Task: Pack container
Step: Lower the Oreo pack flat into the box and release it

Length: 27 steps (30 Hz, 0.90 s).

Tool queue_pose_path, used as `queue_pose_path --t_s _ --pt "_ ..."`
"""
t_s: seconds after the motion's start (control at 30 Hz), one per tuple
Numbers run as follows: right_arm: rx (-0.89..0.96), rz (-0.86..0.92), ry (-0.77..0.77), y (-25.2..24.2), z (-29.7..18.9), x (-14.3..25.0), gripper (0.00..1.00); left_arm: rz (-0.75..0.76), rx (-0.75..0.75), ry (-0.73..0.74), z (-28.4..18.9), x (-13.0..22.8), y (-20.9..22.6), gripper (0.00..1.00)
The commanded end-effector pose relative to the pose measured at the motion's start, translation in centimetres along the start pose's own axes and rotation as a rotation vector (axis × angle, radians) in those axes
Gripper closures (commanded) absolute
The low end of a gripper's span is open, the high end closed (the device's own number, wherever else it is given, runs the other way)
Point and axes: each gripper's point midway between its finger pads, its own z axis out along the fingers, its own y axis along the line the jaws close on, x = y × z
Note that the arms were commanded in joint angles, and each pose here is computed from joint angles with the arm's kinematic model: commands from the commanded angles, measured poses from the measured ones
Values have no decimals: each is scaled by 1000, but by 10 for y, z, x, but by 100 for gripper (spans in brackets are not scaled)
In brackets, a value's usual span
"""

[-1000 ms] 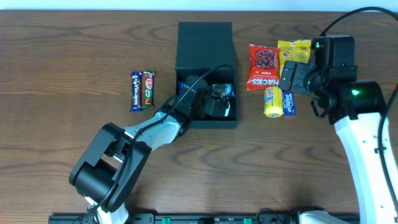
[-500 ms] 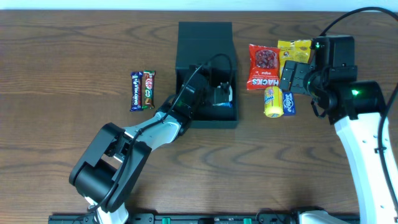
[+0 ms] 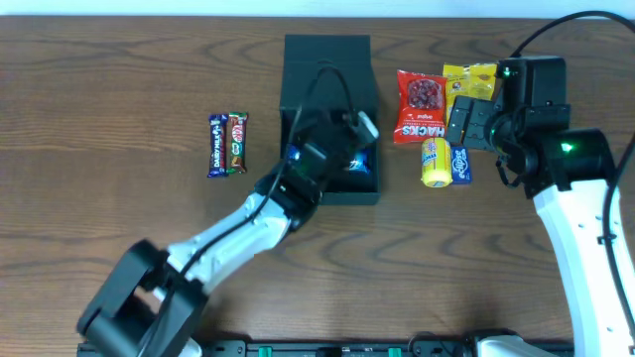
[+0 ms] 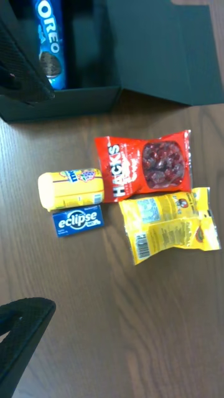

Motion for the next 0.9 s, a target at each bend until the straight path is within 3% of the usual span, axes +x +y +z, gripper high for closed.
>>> queue_pose_path --t_s 0.0,0.17,0.3,0.43,0.87 --pt "-3 27 2 -2 0 1 1 -155 36 42 -11 2 -16 94" --pt "-7 27 3 -1 0 1 1 -776 30 176 -12 31 -28 94" --pt "-17 27 6 1 0 1 1 -1007 47 210 -7 37 -34 94" --pt "-17 27 7 1 0 2 1 -1077 143 269 1 44 -60 94" --pt "-28 27 6 3 0 1 1 -1140 109 365 25 76 -86 94"
